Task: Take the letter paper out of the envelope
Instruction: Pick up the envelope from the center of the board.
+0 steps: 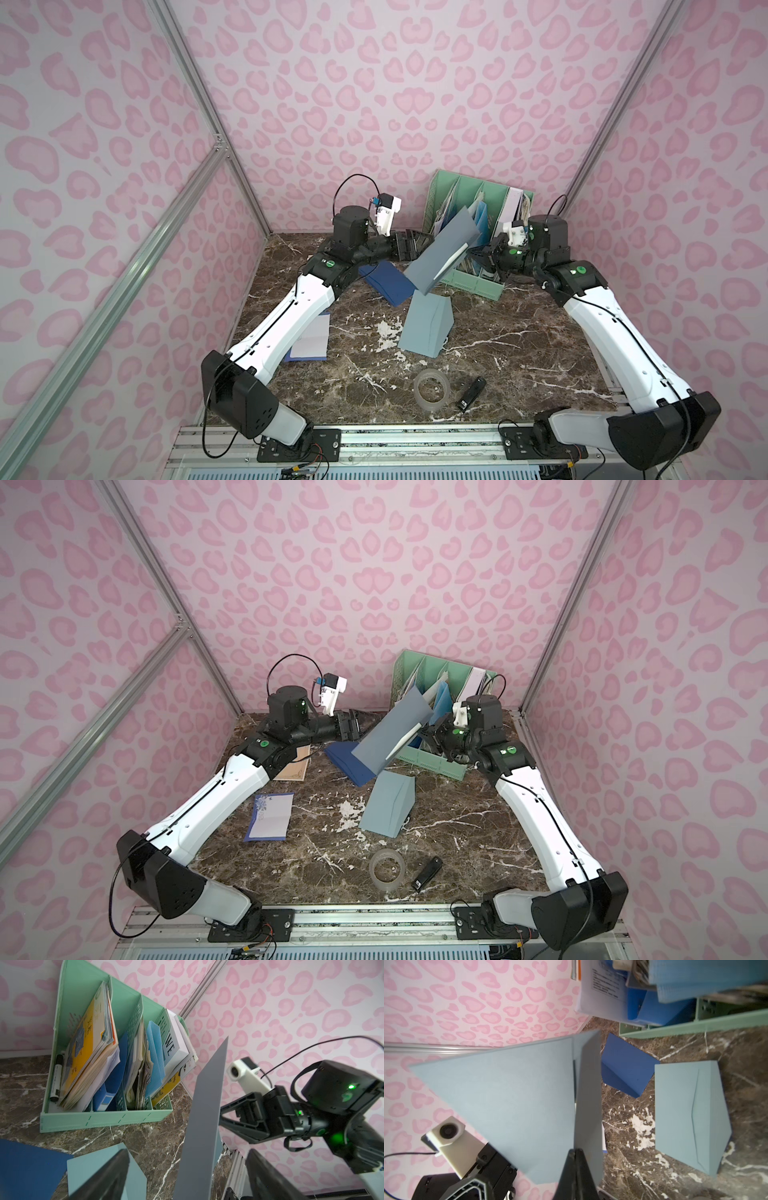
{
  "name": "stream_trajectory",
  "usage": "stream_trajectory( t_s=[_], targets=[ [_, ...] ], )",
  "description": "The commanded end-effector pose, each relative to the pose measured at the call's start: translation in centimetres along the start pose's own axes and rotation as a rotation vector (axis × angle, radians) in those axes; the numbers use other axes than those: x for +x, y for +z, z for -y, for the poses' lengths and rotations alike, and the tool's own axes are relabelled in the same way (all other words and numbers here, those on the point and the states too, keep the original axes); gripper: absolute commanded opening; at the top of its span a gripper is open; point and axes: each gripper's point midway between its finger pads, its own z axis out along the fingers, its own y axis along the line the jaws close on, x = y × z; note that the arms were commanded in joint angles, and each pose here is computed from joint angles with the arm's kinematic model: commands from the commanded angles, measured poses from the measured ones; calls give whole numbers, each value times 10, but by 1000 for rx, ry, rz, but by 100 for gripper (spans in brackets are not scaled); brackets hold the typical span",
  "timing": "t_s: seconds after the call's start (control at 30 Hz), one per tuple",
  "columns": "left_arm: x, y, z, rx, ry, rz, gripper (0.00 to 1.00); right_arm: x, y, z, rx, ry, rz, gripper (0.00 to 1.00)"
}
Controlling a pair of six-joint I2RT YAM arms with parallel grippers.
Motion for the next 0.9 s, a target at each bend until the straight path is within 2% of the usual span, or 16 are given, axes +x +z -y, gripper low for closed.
stream_trajectory(
  t_s=[0.0,0.13,0.27,0.37,0.43,0.5,0.53,0.6,0.77,0.8,0.87],
  targets=[
    [29,2,-7,-2,6,-131,89,11,-6,24,128,-201,-92,0],
    [40,-1,-6,1,32,-172,89,9,-12,33,175,-254,-136,0],
    [49,3,-9,6,19,-204,88,9,-13,23,103,-280,-160,0],
    [54,4,-23,-49,23,-208,88,12,-15,14,66,-316,-181,0],
    [57,2,-36,-112,29,-210,92,14,-17,10,44,-344,-199,0],
    [60,2,-43,-130,17,-219,98,18,-19,8,25,-361,-219,0],
    [61,3,-44,-127,4,-226,99,21,-20,7,7,-373,-234,0],
    [63,6,-47,-100,-60,-241,99,25,-23,0,-36,-400,-249,0],
    [52,17,-43,102,-291,-252,99,30,-36,-25,-190,-445,-265,0],
    [58,20,-46,126,-335,-266,99,30,-40,-31,-230,-445,-266,0],
    [53,20,-41,171,-349,-260,99,29,-46,-40,-292,-442,-260,0]
  ],
)
